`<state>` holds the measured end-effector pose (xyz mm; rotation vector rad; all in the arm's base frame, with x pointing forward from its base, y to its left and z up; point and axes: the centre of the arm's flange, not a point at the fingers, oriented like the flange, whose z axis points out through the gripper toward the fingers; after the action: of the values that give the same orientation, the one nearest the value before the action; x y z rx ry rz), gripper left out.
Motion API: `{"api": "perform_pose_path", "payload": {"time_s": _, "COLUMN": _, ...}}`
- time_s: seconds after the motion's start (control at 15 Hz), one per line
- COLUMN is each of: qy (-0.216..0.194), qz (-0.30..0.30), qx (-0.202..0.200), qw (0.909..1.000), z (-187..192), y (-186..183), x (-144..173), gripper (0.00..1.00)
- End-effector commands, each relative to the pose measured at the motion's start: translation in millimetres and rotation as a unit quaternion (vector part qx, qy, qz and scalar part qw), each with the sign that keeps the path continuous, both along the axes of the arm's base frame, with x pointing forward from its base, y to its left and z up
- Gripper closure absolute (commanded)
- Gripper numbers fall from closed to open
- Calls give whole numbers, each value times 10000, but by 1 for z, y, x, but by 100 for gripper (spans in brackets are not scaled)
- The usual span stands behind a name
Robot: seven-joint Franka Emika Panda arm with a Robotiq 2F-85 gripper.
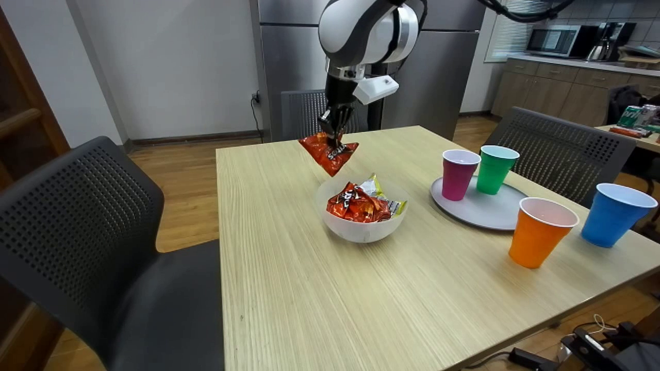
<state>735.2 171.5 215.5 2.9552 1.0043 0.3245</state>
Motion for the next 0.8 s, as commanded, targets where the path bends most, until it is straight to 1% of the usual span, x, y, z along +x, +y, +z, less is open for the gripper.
{"api": "perform_pose_path", "payload": {"time_s": 0.0, "qy": -86, "qz": -99, "qx": -185, "qw": 9997, "z": 23, "y": 10, "x": -26, "gripper": 100}}
{"api": "perform_pose_path", "payload": {"time_s": 0.4, "qy": -133, "qz": -402, "qx": -344, "qw": 9985, "z": 37, "y": 27, "x": -52, "gripper": 100}}
{"api": "perform_pose_path", "payload": {"time_s": 0.73, "qy": -123, "qz": -695, "qx": -434, "qw": 9966, "z": 41, "y": 36, "x": -73, "gripper": 100}}
